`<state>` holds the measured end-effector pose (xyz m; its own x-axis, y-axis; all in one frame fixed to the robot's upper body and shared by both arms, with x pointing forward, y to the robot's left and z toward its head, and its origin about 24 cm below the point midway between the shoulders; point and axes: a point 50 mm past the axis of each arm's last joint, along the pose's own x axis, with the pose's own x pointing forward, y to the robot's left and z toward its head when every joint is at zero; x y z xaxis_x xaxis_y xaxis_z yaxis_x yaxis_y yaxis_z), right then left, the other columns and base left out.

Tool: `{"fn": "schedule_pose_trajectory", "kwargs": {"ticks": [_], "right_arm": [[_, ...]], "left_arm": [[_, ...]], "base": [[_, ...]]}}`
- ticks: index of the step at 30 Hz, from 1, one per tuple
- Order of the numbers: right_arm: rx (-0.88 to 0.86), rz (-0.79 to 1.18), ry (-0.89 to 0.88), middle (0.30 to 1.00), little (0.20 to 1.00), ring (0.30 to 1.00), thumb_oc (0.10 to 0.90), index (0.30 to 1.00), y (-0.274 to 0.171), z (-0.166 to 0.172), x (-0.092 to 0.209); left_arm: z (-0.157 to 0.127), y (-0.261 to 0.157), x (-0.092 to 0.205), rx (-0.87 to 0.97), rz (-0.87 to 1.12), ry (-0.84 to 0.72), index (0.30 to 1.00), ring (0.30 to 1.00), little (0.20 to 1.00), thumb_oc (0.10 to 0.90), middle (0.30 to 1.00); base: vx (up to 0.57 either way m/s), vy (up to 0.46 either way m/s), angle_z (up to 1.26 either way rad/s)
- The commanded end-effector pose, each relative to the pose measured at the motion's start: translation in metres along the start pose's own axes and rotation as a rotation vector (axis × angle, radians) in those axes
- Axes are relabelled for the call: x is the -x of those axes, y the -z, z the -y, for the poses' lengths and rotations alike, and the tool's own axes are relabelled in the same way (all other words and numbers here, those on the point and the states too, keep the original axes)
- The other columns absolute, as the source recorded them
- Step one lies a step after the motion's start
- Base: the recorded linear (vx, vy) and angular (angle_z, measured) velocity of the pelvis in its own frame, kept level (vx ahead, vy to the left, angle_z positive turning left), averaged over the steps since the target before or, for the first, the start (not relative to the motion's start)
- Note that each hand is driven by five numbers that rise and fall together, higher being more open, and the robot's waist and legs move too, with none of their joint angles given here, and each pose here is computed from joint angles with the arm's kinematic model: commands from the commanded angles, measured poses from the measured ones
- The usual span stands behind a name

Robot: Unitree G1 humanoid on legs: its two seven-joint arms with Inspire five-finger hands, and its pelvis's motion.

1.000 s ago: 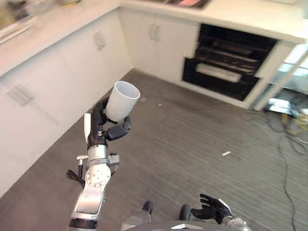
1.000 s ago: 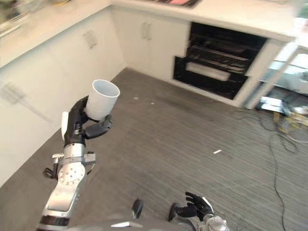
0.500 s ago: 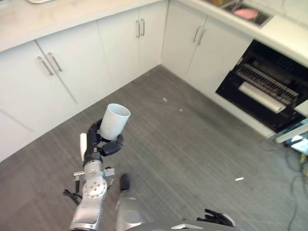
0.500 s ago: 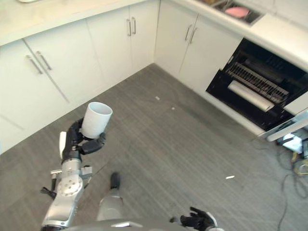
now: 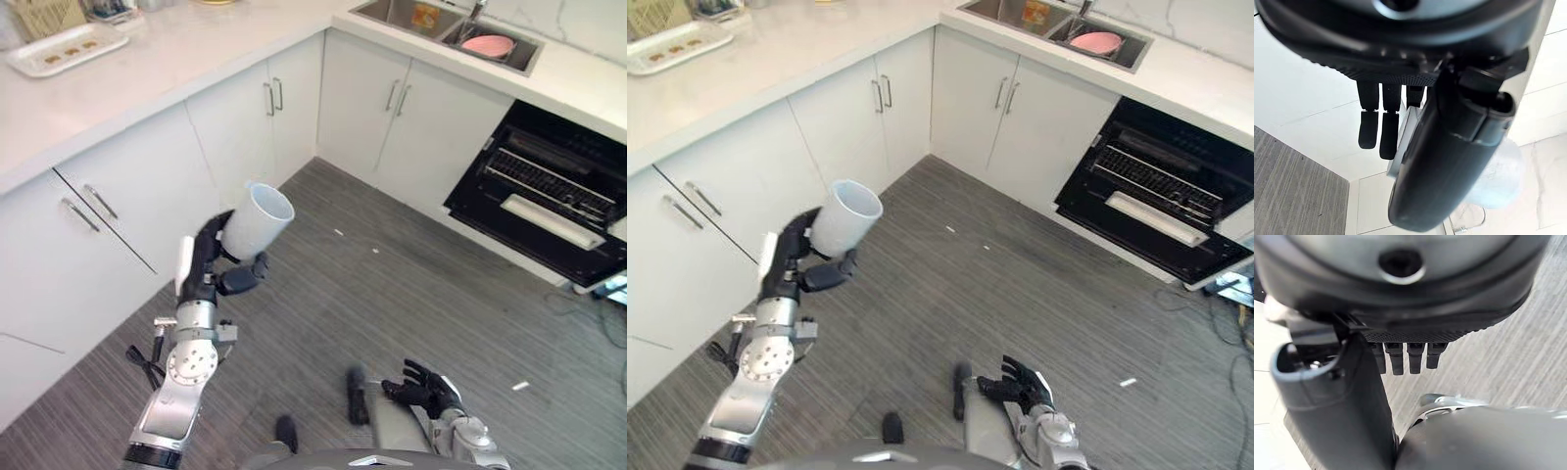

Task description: Place the dishes in the dishwasher.

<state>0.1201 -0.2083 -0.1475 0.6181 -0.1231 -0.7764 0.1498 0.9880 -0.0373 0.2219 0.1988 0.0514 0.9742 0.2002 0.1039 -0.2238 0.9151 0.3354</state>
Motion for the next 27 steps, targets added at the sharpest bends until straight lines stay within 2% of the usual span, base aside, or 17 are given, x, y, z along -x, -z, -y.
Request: {"fn": "schedule_pose_trajectory", "kwargs": {"ticks": [1, 6, 10, 15, 20, 22, 23, 24, 27], "right_arm": [[0.02, -0.083, 0.122, 0.9, 0.9, 0.9, 0.8, 0.9, 0.029, 0.016, 0.012], [-0.022, -0.107, 0.176, 0.9, 0.9, 0.9, 0.8, 0.9, 0.047, 0.021, 0.024], [-0.024, -0.084, 0.206, 0.9, 0.9, 0.9, 0.8, 0.9, 0.04, 0.03, 0.022], [0.062, 0.028, 0.199, 0.9, 0.9, 0.9, 0.8, 0.9, 0.011, 0.036, 0.013], [0.09, 0.11, 0.23, 0.9, 0.9, 0.9, 0.8, 0.9, -0.014, 0.04, 0.007], [0.122, 0.106, 0.234, 0.9, 0.9, 0.9, 0.8, 0.9, -0.014, 0.041, 0.007], [0.207, 0.146, 0.2, 0.9, 0.9, 0.9, 0.8, 0.9, -0.028, 0.033, 0.003], [0.221, 0.169, 0.208, 0.9, 0.9, 0.9, 0.8, 0.9, -0.032, 0.034, 0.003], [0.176, 0.234, 0.239, 0.9, 0.9, 0.9, 0.8, 0.9, -0.045, 0.035, 0.003]], "left_arm": [[-0.004, -0.057, -0.017, 0.056, 0.304, -0.013, 0.3, 0.3, 0.3, 0.4, 0.3], [0.006, -0.057, -0.013, 0.07, 0.306, 0.009, 0.3, 0.3, 0.3, 0.4, 0.3], [0.013, -0.057, -0.012, 0.128, 0.296, 0.03, 0.3, 0.3, 0.3, 0.4, 0.3], [0.013, -0.059, -0.012, 0.134, 0.306, 0.059, 0.3, 0.3, 0.3, 0.4, 0.3], [0.018, -0.051, 0.0, 0.141, 0.261, 0.092, 0.3, 0.3, 0.3, 0.4, 0.3], [0.017, -0.049, 0.003, 0.138, 0.246, 0.084, 0.3, 0.3, 0.3, 0.4, 0.3], [0.018, -0.043, 0.004, 0.113, 0.226, 0.084, 0.3, 0.3, 0.3, 0.4, 0.3], [0.02, -0.045, 0.003, 0.111, 0.238, 0.095, 0.3, 0.3, 0.3, 0.4, 0.3], [0.039, -0.053, 0.001, 0.137, 0.283, 0.177, 0.3, 0.3, 0.3, 0.4, 0.3]], "base": [[0.62, -0.026, 0.25], [0.46, -0.079, 0.16], [0.34, -0.11, 0.06], [0.37, -0.194, -0.3], [0.44, 0.076, -0.62], [0.57, 0.182, -1.54], [0.67, 0.196, -2.26], [0.47, 0.201, -2.11], [0.01, 0.293, -2.59]]}}
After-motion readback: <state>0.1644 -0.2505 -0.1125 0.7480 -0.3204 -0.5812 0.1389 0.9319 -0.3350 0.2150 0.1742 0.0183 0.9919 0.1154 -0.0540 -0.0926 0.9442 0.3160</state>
